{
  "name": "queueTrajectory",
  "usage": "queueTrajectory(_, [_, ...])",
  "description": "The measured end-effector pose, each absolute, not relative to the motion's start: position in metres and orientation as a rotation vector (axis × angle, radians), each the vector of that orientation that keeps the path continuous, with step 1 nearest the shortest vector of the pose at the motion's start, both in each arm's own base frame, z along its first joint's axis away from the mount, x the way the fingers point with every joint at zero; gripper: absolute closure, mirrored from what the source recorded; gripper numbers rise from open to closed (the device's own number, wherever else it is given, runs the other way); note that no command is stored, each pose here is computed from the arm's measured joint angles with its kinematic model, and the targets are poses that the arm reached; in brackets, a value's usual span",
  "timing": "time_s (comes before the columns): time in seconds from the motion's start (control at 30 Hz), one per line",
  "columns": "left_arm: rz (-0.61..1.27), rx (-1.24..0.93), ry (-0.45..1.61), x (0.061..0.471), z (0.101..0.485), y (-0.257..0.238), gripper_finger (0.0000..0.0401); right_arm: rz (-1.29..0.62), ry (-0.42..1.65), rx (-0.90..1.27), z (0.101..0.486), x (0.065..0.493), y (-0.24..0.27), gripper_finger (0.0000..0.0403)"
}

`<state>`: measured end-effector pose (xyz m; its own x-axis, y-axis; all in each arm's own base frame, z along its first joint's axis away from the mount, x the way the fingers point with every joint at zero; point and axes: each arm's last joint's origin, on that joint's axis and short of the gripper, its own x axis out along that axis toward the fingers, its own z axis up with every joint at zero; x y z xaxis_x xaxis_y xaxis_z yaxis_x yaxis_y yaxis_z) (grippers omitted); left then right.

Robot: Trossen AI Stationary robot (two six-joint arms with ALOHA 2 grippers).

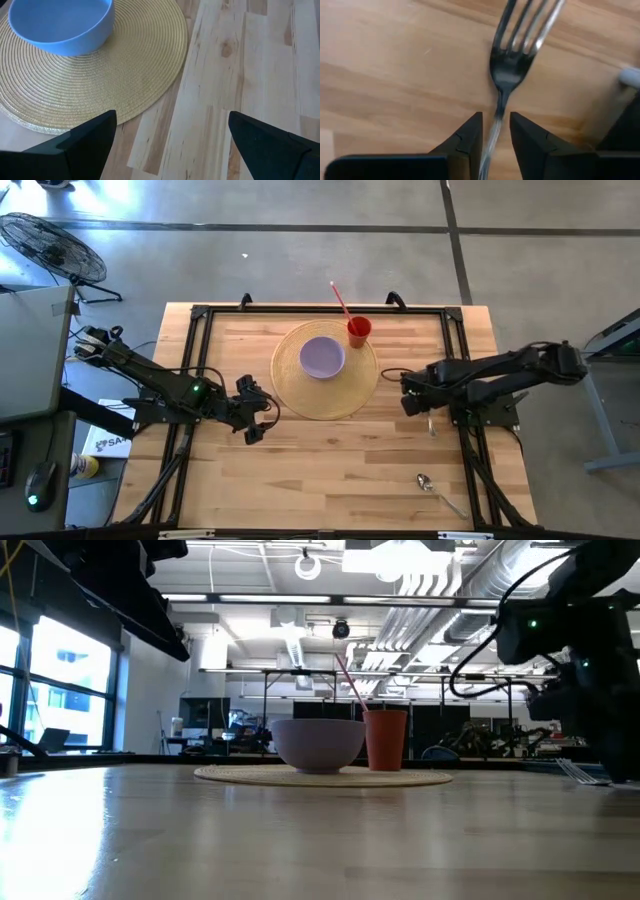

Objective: Pick & Place Utensil
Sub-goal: Put the silver fork into the violet bowl on the table placemat

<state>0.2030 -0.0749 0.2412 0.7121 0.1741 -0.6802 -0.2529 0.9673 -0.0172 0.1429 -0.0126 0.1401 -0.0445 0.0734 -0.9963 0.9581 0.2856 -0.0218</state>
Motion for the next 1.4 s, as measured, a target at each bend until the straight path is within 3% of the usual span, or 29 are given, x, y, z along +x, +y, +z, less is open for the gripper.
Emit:
queueTrajectory(0.23, [0.238, -0.115, 0.742, 0.203, 0.241, -0.075, 0.0023, -0.963, 1.463, 1.055, 0.127, 0.148, -0.013, 0.0296])
queueTrajectory(0.7, [0.208, -0.144, 0.724, 0.205, 0.243, -0.077, 0.0023, -0.937, 1.436, 1.022, 0.132, 0.158, -0.005, 0.0391])
queueTrajectory(0.9, [0.209, -0.145, 0.718, 0.205, 0.243, -0.077, 0.0023, -0.844, 1.362, 1.022, 0.149, 0.178, 0.002, 0.0377])
queueTrajectory(1.13, [0.232, -0.132, 0.707, 0.205, 0.244, -0.076, 0.0023, -0.655, 1.392, 0.829, 0.167, 0.228, 0.020, 0.0395])
queueTrajectory(1.4, [0.268, -0.110, 0.692, 0.205, 0.244, -0.075, 0.0023, -0.305, 1.533, 0.411, 0.150, 0.308, 0.054, 0.0380])
